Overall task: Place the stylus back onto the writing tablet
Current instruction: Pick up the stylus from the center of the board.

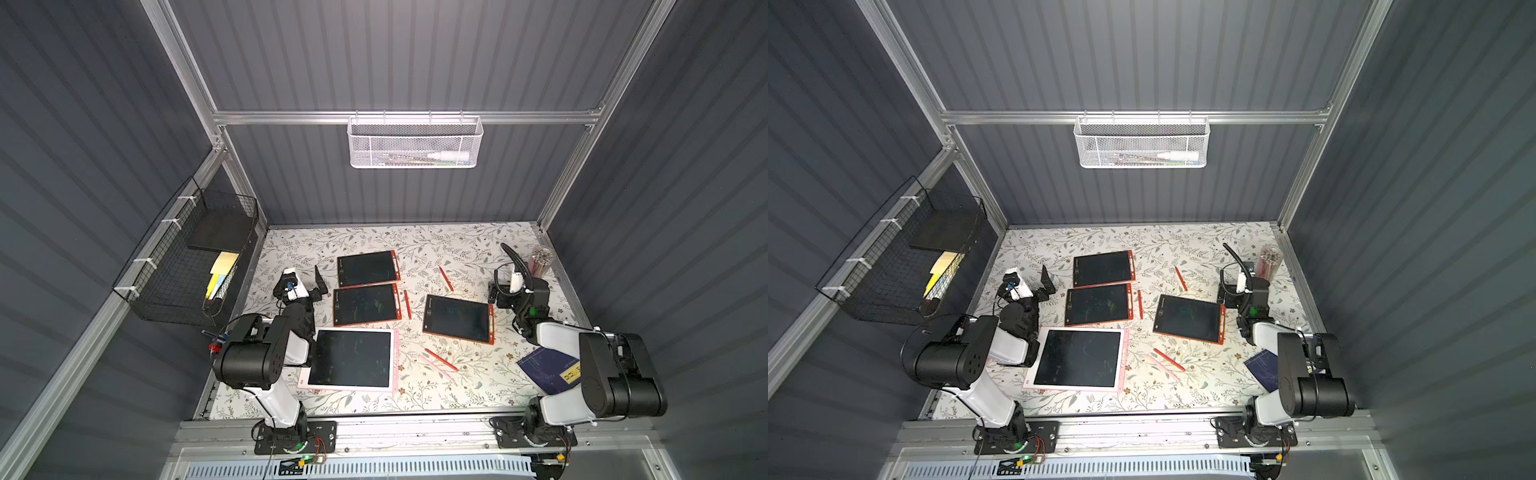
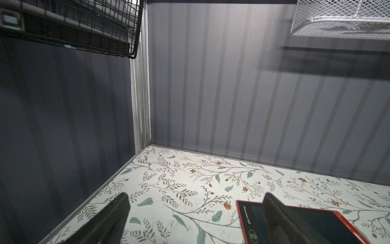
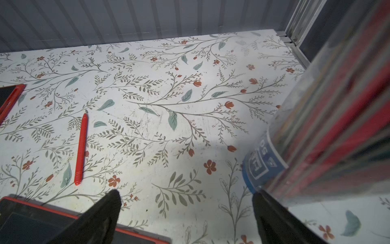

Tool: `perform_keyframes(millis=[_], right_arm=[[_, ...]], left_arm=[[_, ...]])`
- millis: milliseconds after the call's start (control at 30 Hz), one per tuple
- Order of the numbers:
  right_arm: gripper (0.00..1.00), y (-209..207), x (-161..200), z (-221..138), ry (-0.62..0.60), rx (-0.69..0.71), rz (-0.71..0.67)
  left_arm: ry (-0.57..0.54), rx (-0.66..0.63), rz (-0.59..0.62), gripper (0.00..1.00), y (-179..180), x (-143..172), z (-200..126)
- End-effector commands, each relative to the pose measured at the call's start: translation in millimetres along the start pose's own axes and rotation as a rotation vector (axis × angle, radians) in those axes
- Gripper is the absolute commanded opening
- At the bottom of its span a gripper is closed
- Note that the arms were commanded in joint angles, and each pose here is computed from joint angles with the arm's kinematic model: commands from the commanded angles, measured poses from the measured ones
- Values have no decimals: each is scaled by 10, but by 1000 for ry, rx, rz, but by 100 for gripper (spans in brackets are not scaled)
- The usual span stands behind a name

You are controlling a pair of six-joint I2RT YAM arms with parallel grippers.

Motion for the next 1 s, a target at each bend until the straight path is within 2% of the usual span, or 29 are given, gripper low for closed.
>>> perform_keyframes(millis=[0,967], right_arm=[[99,1,43,9,4,1,11],[99,-5,40,10,9,8,13]], left_arm=[[-239,44,-69,99,-58,-366,-26],[-240,43,-70,99,-57,-370,-27]])
Point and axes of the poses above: each gripper's point midway between its finger pads, its own z axis out along the fingers, its own y axis along the line the jaws close on, x = y × z, the point moved 10 cm from there along -z, back along the fingers, and after that the axes turned 8 degrees about -z, right-handed, at the moved point
